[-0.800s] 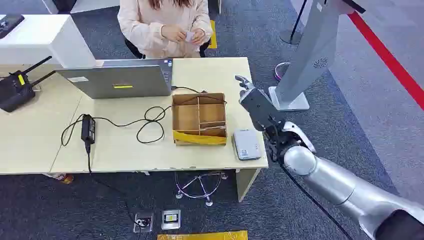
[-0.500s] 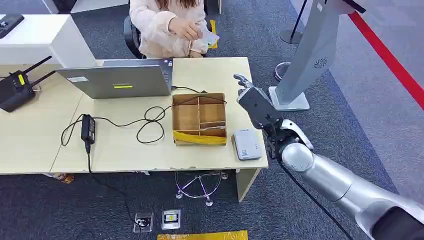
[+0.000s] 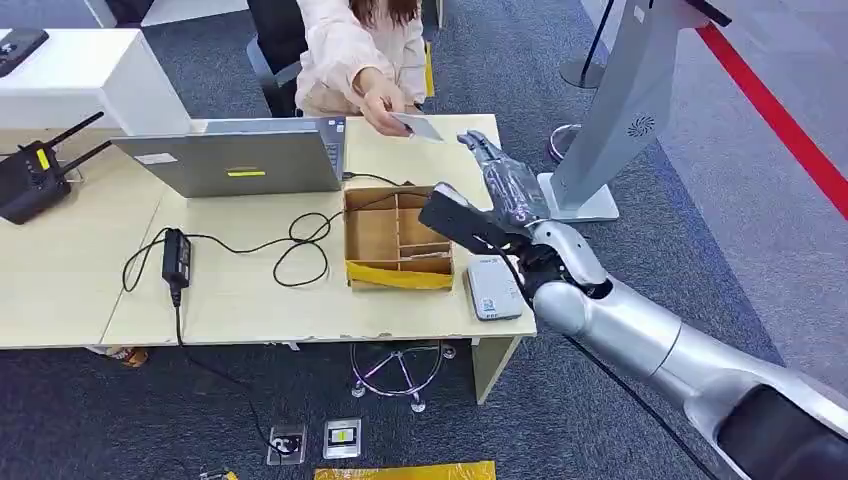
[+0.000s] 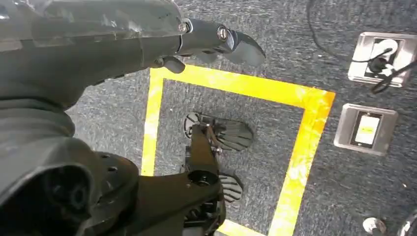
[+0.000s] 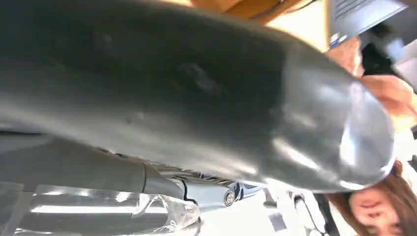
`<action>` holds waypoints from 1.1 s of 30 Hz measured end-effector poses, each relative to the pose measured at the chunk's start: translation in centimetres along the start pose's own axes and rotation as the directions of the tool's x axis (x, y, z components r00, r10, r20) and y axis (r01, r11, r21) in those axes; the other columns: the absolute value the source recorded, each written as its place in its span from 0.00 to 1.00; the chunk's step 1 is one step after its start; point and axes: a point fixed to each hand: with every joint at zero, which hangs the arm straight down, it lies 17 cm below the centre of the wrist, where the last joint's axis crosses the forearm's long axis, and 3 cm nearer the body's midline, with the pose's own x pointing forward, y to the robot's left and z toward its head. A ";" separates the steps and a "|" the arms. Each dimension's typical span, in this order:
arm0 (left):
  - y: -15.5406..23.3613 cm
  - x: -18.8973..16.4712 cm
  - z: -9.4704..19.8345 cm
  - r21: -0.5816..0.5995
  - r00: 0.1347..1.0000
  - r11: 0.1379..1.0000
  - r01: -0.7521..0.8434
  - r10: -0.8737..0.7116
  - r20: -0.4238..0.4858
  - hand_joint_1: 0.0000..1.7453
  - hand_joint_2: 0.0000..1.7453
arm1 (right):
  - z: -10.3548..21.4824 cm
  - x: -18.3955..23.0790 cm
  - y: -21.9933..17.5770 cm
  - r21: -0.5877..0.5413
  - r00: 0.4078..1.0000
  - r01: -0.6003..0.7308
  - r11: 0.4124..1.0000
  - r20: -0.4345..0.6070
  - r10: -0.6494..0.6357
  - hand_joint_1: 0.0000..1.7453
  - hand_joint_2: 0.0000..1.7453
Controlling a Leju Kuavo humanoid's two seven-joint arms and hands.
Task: Pass the card to the sensor for recognition and then transmit it.
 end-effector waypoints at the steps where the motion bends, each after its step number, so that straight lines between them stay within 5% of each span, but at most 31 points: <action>1: 0.0 0.1 0.0 0.000 1.000 1.000 0.000 0.000 0.002 0.00 0.00 | -0.2 0.1 0.1 0.001 1.000 -0.016 1.000 -0.002 0.016 0.00 0.00; 10: -0.1 0.5 -0.1 -0.001 0.999 0.999 0.036 -0.036 0.003 0.00 0.00 | -1.3 -1.4 0.7 0.002 0.972 -0.228 0.974 -0.058 0.228 0.00 0.00; 16: -0.2 0.7 -0.1 -0.003 0.998 0.998 0.058 -0.058 -0.004 0.00 0.00 | -1.4 -3.2 1.1 0.038 0.963 -0.242 0.969 -0.116 0.245 0.00 0.00; 17: -0.2 0.7 -0.1 -0.004 0.998 0.998 0.060 -0.060 -0.005 0.00 0.00 | -1.4 -3.5 1.2 0.044 0.960 -0.248 0.968 -0.123 0.251 0.00 1.00; 33: -1.0 0.9 0.0 -0.030 0.996 0.996 0.088 -0.088 0.005 0.00 0.00 | -1.6 -5.8 0.7 0.061 0.885 -0.428 0.902 -0.175 0.432 0.00 1.00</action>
